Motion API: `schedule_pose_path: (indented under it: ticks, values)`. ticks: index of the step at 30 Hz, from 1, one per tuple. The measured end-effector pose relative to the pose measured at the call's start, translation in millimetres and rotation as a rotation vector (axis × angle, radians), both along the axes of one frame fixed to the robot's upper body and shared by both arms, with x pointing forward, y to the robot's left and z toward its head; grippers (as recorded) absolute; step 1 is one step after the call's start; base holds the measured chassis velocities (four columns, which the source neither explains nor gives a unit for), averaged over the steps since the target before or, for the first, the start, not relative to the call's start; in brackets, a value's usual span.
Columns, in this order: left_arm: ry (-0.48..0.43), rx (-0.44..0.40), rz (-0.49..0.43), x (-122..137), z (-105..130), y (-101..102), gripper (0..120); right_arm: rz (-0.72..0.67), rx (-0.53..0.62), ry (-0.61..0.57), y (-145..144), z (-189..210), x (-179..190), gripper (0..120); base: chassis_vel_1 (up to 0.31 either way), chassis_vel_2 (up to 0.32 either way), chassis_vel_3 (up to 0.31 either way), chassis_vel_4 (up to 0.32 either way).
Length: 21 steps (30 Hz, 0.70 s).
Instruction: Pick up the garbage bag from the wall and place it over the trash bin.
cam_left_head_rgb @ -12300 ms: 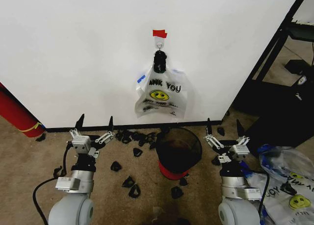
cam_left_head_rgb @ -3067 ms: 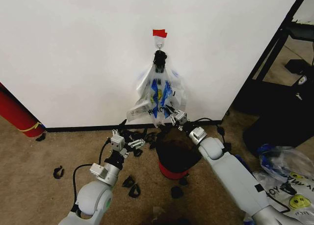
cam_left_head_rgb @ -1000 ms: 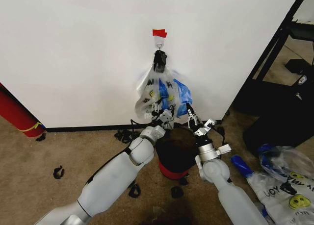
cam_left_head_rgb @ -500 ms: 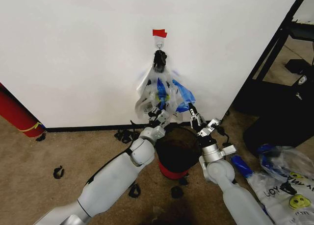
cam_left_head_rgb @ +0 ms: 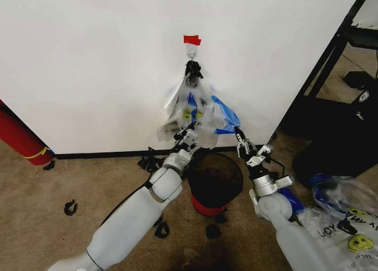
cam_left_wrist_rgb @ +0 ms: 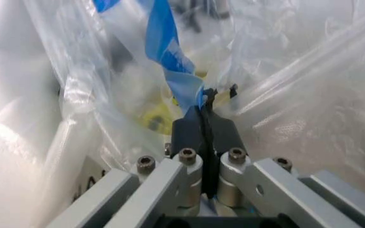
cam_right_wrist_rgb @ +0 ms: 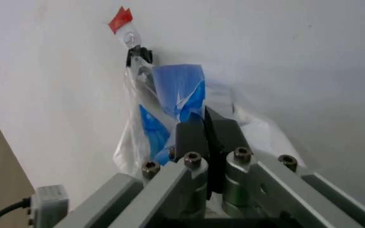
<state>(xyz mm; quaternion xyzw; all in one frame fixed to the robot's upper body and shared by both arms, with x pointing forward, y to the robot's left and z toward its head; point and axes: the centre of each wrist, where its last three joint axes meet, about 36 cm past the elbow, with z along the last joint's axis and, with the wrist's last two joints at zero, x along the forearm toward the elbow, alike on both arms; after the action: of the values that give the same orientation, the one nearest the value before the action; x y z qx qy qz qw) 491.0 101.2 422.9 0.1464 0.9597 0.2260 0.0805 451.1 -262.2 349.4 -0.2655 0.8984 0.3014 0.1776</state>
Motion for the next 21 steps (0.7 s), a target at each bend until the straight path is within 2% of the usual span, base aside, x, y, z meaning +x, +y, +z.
schedule_pose_path:
  ticks: [2,6,8,13,18,19,21]
  values:
    - [0.006,-0.014,-0.003,-2,0,1,0,-0.003,-0.002,0.000,-1,-1,0,0,0.000,0.000,0.000,0.000]
    - [0.033,-0.118,-0.043,-9,4,6,0,-0.026,-0.016,-0.002,-9,-4,1,0,0.000,0.000,0.000,0.000]
    - [0.059,-0.192,-0.097,-14,5,10,0,-0.039,-0.019,-0.002,-11,-6,2,0,0.000,0.000,0.000,0.000]
    - [0.074,-0.249,-0.167,-16,0,18,0,-0.045,-0.024,-0.007,-13,-7,0,0,0.000,0.000,0.000,0.000]
    - [0.095,-0.269,-0.167,-15,-3,20,0,-0.036,-0.032,-0.022,-14,-2,-4,0,0.000,0.000,0.000,0.000]
    - [0.107,-0.275,-0.164,-13,-4,19,8,-0.020,-0.045,-0.033,-14,0,-9,0,0.000,0.000,0.000,0.000]
    - [0.110,-0.275,-0.163,-12,-3,18,16,-0.010,-0.056,-0.041,-15,2,-11,0,0.000,0.000,0.000,0.000]
